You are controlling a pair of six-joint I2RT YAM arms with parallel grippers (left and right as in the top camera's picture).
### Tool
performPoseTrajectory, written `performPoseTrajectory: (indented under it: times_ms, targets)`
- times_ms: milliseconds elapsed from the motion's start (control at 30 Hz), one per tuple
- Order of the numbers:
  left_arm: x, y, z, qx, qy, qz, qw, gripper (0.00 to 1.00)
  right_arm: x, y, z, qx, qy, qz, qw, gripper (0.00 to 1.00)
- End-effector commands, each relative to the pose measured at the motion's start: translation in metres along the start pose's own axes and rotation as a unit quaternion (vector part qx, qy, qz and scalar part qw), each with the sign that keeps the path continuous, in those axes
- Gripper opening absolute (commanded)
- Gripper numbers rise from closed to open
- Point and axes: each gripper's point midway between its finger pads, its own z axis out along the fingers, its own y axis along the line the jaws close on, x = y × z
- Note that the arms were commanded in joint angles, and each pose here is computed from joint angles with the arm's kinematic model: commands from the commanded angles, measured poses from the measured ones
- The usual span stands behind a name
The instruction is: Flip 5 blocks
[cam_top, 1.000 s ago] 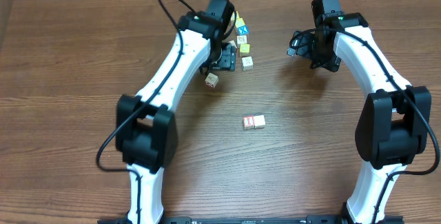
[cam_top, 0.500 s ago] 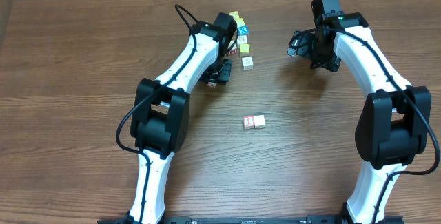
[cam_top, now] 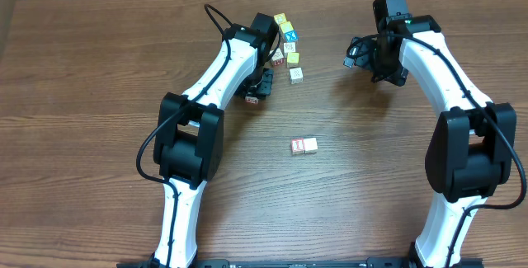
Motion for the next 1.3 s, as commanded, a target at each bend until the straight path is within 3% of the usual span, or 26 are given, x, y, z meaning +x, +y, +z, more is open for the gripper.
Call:
performPoseTrajectory:
  times_ms: [0,200,333,567,700,767,800,833,933,1033,1200,1267]
  targets:
    - [-0.006,0.003,-0.004,-0.005,-0.008,0.002,1.000,0.28,-0.005,0.004,-0.004,-0.006,-0.009,-0.004,1.000,1.00]
    - [-0.015,0.004,-0.037,-0.002,-0.017,0.001,1.000,0.20,-0.005,0.004,-0.004,-0.006,-0.009,-0.004,1.000,1.00]
    - [-0.016,0.003,-0.083,0.018,-0.023,-0.002,1.000,0.20,-0.005,0.004,-0.004,-0.006,-0.009,-0.004,1.000,1.00]
    - [0.034,-0.018,-0.125,0.100,0.064,0.001,0.993,0.24,-0.005,0.004,-0.004,-0.006,-0.009,-0.004,1.000,1.00]
    - [0.051,-0.021,-0.121,0.095,0.098,0.007,0.991,0.27,-0.005,0.004,-0.004,-0.006,-0.009,-0.004,1.000,1.00]
    - [0.056,-0.023,-0.116,0.094,0.112,0.009,0.989,0.35,-0.005,0.004,-0.004,-0.006,-0.009,-0.004,1.000,1.00]
    - [0.061,-0.024,-0.111,0.094,0.123,0.009,0.988,0.50,-0.005,0.004,-0.004,-0.006,-0.009,-0.004,1.000,1.00]
    - [0.065,-0.025,-0.109,0.097,0.133,0.009,0.986,0.57,-0.005,0.004,-0.004,-0.006,-0.009,-0.004,1.000,1.00]
    - [0.074,-0.028,-0.101,0.103,0.156,0.008,0.982,0.68,-0.005,0.004,-0.004,-0.006,-0.009,-0.004,1.000,1.00]
    - [0.076,-0.025,-0.099,0.097,0.159,0.011,0.983,0.53,-0.005,0.004,-0.004,-0.006,-0.009,-0.004,1.000,1.00]
    - [0.067,0.001,-0.121,0.057,0.111,-0.023,0.992,0.50,-0.005,0.004,-0.004,-0.006,-0.009,-0.004,1.000,1.00]
    - [0.065,0.013,-0.138,0.044,0.083,-0.052,0.994,0.42,-0.005,0.004,-0.004,-0.006,-0.009,-0.004,1.000,1.00]
